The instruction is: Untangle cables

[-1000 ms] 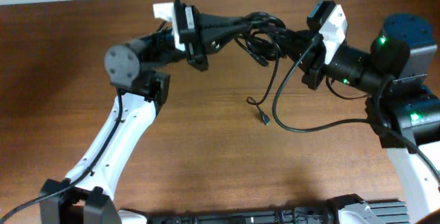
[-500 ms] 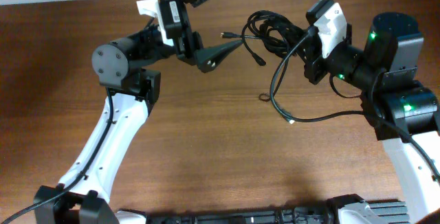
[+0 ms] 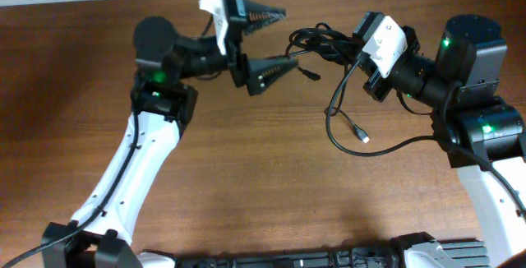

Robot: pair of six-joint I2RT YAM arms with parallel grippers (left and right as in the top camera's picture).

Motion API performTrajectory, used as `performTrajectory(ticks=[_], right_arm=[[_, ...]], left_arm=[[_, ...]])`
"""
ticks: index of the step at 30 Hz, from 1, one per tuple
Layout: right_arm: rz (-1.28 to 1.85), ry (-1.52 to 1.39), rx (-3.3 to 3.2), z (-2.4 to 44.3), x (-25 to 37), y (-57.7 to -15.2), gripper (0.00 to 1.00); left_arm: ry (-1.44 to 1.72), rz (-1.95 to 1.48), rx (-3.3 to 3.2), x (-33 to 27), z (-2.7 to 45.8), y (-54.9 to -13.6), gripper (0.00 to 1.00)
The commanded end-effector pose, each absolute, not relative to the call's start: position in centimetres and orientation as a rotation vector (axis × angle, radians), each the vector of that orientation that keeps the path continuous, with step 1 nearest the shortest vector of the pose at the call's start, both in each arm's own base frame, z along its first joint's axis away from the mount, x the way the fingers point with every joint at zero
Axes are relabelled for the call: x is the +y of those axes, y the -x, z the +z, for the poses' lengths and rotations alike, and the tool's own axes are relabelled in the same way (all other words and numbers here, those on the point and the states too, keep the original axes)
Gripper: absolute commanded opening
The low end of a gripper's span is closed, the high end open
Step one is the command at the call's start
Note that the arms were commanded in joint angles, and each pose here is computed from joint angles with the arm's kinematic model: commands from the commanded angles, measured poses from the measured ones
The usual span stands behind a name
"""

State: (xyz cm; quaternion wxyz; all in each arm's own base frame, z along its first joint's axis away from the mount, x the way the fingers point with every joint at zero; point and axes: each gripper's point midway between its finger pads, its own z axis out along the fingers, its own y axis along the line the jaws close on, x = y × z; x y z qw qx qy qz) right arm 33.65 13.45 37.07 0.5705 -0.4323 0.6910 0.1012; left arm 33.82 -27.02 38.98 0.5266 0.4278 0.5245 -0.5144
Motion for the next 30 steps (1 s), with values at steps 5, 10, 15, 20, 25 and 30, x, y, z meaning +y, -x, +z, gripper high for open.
performTrajectory(ticks=[5,10,15,20,25,30], right_arm=[[0.283,1.050,1.553,38.3,14.3,-32.6,0.04],[0.244,1.030,1.578,38.1,13.7,-33.0,0.04],[0.088,0.949,1.666,37.4,11.4,-34.6,0.04],[-0.022,0.893,1.790,35.6,9.2,-35.0,0.04],[-0.016,0.897,1.808,35.2,9.2,-34.8,0.04],[-0.012,0.899,1.818,35.0,9.1,-34.7,0.04]], left_arm=[[-1.089,-1.164,1.166,-29.1,39.4,-32.5,0.29],[-1.043,-1.143,1.198,-29.0,39.4,-33.4,0.00],[-1.044,-1.149,1.194,-29.0,39.6,-33.2,0.00],[-1.070,-1.062,1.054,-25.7,43.7,-31.5,0.00],[-1.169,-0.977,0.849,-24.4,47.3,-27.6,0.00],[-1.205,-0.873,0.748,-22.6,48.6,-26.8,0.00]])
